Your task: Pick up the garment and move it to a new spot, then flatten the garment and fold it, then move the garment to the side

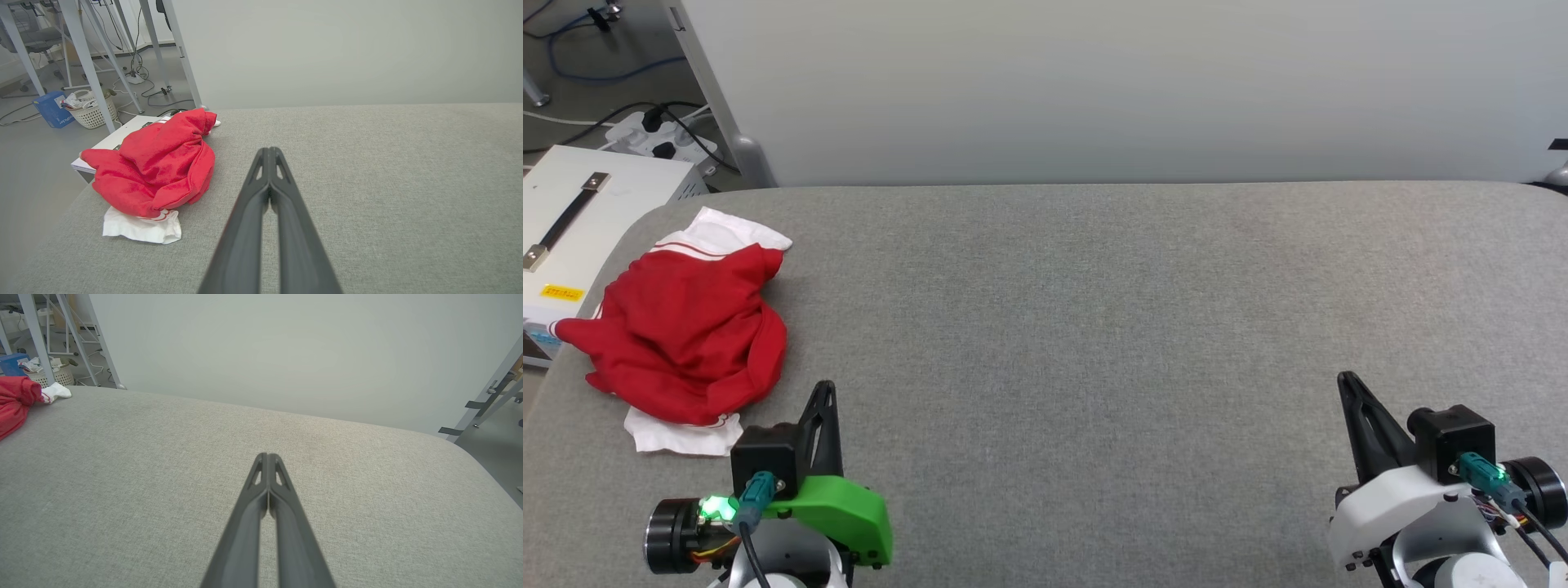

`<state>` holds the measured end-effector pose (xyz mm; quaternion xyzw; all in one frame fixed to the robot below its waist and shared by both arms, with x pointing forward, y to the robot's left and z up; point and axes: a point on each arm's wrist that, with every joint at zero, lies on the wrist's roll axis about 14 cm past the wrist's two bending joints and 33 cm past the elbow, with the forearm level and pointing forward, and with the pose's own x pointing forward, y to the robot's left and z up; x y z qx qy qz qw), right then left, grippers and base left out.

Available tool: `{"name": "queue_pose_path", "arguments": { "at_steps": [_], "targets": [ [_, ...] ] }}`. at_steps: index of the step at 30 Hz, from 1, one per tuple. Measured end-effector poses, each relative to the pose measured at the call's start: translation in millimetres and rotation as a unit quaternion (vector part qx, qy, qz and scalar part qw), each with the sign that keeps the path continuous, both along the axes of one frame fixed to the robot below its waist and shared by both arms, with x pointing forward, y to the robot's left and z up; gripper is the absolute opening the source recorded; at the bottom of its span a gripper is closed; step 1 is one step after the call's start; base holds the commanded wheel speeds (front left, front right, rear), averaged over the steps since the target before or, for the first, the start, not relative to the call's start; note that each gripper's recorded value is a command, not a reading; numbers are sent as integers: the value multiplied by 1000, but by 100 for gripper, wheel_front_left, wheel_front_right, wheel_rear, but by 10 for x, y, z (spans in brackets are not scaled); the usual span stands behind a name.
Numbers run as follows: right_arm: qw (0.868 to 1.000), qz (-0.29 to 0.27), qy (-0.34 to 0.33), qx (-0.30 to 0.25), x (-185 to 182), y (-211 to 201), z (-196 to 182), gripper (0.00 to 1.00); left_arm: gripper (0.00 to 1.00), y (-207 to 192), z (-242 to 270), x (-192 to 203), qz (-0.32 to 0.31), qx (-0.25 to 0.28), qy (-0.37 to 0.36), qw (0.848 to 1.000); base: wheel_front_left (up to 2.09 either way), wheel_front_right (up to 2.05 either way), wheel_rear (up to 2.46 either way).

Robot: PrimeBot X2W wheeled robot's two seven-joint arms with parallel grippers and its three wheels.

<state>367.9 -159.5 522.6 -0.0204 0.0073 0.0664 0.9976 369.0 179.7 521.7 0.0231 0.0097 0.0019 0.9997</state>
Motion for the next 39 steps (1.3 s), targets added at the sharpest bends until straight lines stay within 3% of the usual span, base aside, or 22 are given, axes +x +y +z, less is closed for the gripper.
{"name": "queue_pose_path", "arguments": {
  "at_steps": [31, 32, 39],
  "targets": [
    [1000, 0, 0, 0, 0, 0, 0, 0, 0, -1, 0, 0, 0, 0, 0, 1000, 0, 0, 0],
    [1000, 0, 0, 0, 0, 0, -1, 100, 100, -1, -1, 0, 0, 0, 0, 1000, 0, 0, 0],
    [1000, -1, 0, 2, 0, -4, -1, 100, 100, 0, -8, -2, 0, -1, 1, 1000, 0, 0, 0]
  ]
}}
